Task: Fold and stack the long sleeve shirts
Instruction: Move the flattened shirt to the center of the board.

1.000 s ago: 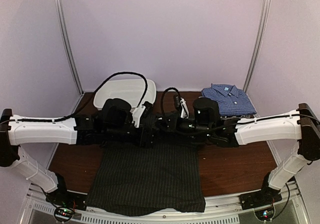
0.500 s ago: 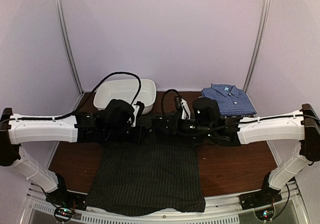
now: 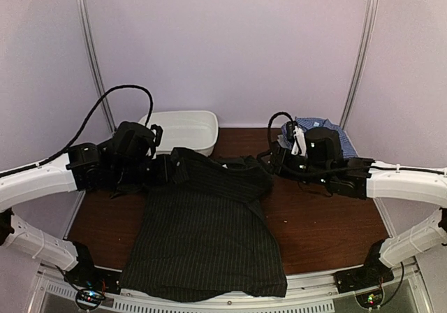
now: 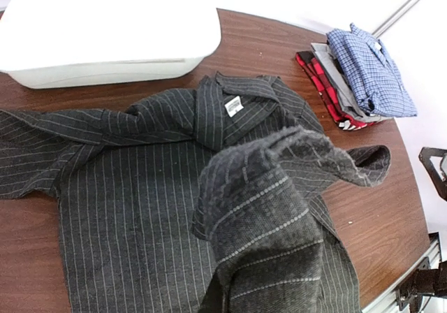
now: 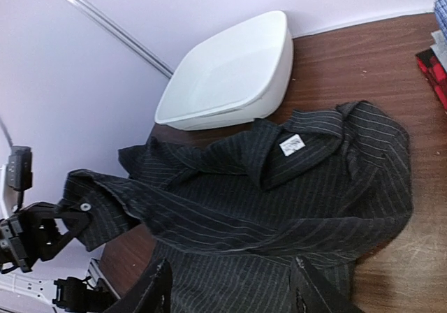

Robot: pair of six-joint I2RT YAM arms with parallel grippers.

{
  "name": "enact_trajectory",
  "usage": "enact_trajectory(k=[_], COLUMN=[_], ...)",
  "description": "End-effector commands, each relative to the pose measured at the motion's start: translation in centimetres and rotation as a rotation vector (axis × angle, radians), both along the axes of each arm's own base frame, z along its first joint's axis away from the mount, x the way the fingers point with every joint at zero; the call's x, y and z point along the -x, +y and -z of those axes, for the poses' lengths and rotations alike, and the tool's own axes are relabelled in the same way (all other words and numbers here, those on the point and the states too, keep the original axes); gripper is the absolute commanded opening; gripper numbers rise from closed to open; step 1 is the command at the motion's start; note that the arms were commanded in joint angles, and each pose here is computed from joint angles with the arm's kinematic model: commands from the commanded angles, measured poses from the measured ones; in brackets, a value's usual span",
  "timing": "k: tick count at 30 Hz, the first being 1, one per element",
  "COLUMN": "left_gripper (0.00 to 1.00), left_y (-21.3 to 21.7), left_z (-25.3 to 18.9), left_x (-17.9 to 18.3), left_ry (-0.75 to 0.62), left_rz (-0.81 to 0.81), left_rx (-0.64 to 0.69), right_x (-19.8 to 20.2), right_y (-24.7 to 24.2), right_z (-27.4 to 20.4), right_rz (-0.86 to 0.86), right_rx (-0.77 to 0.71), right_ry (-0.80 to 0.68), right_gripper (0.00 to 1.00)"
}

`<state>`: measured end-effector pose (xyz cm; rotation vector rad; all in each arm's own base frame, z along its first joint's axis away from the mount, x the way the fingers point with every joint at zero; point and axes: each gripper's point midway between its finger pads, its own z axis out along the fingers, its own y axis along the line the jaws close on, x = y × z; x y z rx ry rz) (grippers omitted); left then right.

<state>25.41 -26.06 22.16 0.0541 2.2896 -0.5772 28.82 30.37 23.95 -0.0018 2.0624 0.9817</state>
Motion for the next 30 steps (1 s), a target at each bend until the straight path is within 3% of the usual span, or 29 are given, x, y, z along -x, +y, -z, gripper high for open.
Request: enact_trajectory(k=[1,9,15,21,26,30], left_gripper=[0.00,0.00,0.00,0.00,0.00,0.00], left_y=[1.6,0.8,-1.8,-5.8,-8.3,-9.3], left_z=[-0.3,2.1,5.9,5.8,7.2,8.1], left_x=[0.1,1.8,6.1,12.8,17.1,17.7], left_ry=[0.014,0.098,0.250,0.339,0.392,0.411], left_rz=[-0.055,0.026,0.271,0.638,0.817,0.840], left_rx=[0.012,0.034,0.088,0.241,0.181,0.153], right_x=[-0.8,-3.6,-5.9,-7.6,-8.2,-8.6], right_y=[-2.9,-4.0,-4.8,-5.0,-3.9,-3.3], right_z=[3.3,10.0,13.7,16.5,18.6,19.6], right_rz=[0.074,0.075,0.096,0.097,0.070,0.058], right_rx=[0.098,0.159,0.194,0.231,0.235,0.223], right_ry=[0.037,0.138,0.193,0.237,0.276,0.294], right_gripper=[0.59,0.59,0.58,0.52,0.51,0.46])
